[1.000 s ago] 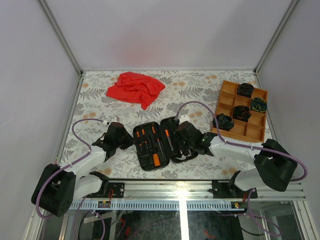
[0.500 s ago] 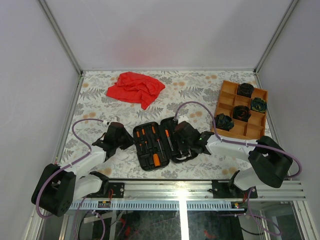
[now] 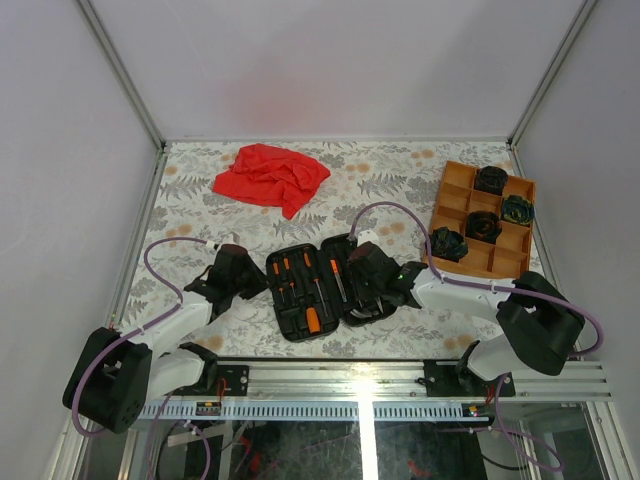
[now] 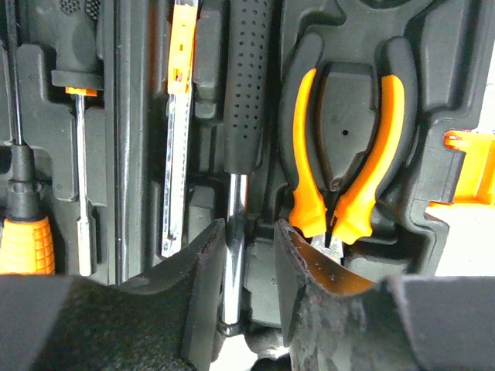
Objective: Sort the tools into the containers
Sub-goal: Place the hammer in the storage box, then adjust the hammer in the storage box.
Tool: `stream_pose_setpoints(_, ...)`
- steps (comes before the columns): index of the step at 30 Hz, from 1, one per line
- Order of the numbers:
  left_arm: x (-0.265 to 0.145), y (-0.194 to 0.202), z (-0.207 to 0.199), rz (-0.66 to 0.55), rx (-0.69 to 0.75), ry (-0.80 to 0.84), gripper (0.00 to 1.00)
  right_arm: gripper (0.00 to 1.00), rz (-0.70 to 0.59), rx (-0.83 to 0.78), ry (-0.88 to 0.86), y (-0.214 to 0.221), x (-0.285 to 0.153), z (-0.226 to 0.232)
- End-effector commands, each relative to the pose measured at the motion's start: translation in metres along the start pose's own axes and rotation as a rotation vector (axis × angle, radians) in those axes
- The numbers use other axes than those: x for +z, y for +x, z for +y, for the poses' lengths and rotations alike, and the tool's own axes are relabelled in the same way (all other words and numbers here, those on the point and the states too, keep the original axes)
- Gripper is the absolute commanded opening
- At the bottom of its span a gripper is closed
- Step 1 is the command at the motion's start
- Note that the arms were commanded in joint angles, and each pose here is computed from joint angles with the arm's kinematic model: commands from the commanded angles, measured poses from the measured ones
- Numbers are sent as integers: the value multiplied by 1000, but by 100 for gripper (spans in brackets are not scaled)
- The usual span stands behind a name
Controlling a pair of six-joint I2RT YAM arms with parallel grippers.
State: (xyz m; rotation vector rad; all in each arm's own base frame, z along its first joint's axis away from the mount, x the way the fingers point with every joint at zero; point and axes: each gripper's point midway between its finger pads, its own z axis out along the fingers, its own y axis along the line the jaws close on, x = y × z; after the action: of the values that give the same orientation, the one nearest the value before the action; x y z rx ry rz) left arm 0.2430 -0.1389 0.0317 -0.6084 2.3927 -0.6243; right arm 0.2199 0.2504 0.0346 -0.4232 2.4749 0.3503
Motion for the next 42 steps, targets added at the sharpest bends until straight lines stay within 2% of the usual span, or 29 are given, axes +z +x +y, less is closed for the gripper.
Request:
stream_pose_setpoints(1,1,8,9,33,-15,-31,0,40,-17,-6,32,-11,-10,-4)
stream_pose_setpoints(6,1,8,8,34,-14,-29,0,41,-48,-16,19,-22,-20,-1)
stream_pose_setpoints(13,1,8,7,37,-15,-24,0,28,-56,-40,-25,-29,-28,6)
stream_pose_setpoints(21,2,10,7,46,-13,-19,0,26,-60,-48,-44,-45,-25,14)
stream_pose_setpoints(30,2,10,6,47,-12,-14,0,21,36,-38,-86,-41,-13,20)
stream_pose_setpoints(42,4,8,1,53,-11,-9,0,18,128,-54,-41,-24,0,12)
